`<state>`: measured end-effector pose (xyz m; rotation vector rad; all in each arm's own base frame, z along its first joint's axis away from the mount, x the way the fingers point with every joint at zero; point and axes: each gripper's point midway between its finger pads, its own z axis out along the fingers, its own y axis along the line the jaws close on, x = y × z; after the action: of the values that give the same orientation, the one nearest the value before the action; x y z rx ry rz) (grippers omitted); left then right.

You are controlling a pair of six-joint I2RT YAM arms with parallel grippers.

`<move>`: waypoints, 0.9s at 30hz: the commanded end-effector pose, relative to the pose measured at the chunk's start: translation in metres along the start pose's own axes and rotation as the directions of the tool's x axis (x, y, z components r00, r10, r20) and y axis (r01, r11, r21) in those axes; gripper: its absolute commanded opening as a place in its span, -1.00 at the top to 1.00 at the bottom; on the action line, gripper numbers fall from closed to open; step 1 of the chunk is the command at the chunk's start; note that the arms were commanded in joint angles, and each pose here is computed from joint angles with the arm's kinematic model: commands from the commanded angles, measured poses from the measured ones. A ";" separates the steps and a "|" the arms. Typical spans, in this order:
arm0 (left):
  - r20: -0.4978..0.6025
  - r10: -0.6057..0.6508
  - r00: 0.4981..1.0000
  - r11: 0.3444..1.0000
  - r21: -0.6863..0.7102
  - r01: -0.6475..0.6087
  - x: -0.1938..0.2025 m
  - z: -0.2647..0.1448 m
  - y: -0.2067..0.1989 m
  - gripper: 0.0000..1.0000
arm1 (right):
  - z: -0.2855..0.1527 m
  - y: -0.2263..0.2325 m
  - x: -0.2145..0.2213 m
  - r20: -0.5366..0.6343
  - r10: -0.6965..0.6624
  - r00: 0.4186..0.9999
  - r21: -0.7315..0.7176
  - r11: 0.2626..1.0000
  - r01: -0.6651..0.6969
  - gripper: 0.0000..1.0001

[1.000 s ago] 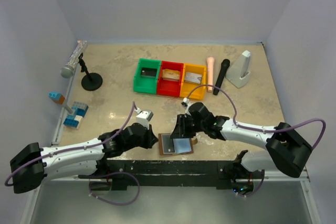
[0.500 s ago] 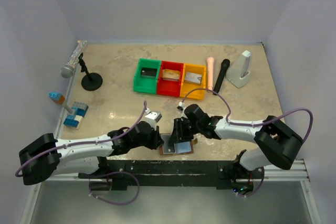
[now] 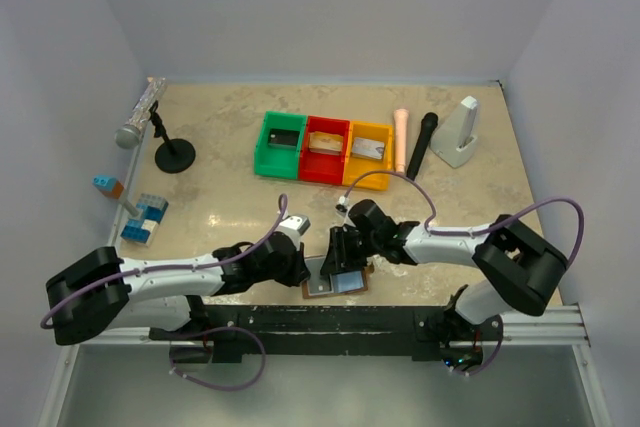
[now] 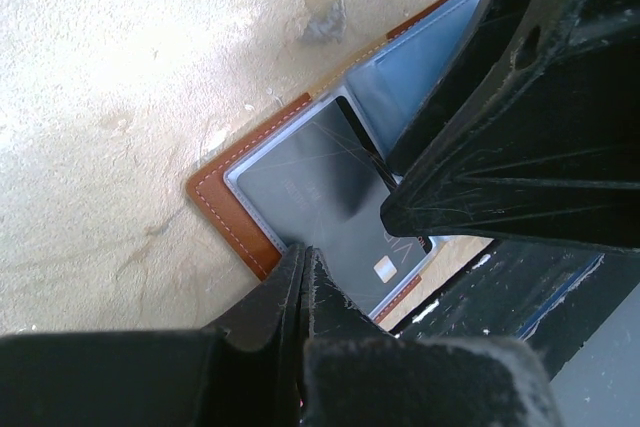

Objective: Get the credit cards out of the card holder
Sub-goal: Remove the credit card from the card holder.

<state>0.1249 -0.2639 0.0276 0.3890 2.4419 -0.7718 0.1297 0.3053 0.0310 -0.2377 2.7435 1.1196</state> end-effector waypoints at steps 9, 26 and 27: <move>0.026 -0.034 0.999 0.999 -0.011 0.034 0.002 -0.002 0.006 1.00 | 0.007 0.000 0.000 0.003 0.006 1.000 -0.010 1.000 -0.006 0.18; 0.015 -0.048 0.999 0.998 -0.050 0.049 0.012 0.000 0.018 1.00 | 0.011 0.014 0.002 0.008 0.008 1.000 -0.137 0.990 -0.007 0.20; 0.013 -0.051 0.999 0.997 -0.055 0.052 0.013 0.000 0.020 1.00 | 0.011 0.015 0.001 0.013 0.009 1.000 -0.146 0.989 -0.007 0.20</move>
<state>0.1231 -0.2533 0.0193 0.3255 2.4580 -0.7533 0.1295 0.3154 0.0284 -0.2271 2.6956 1.2329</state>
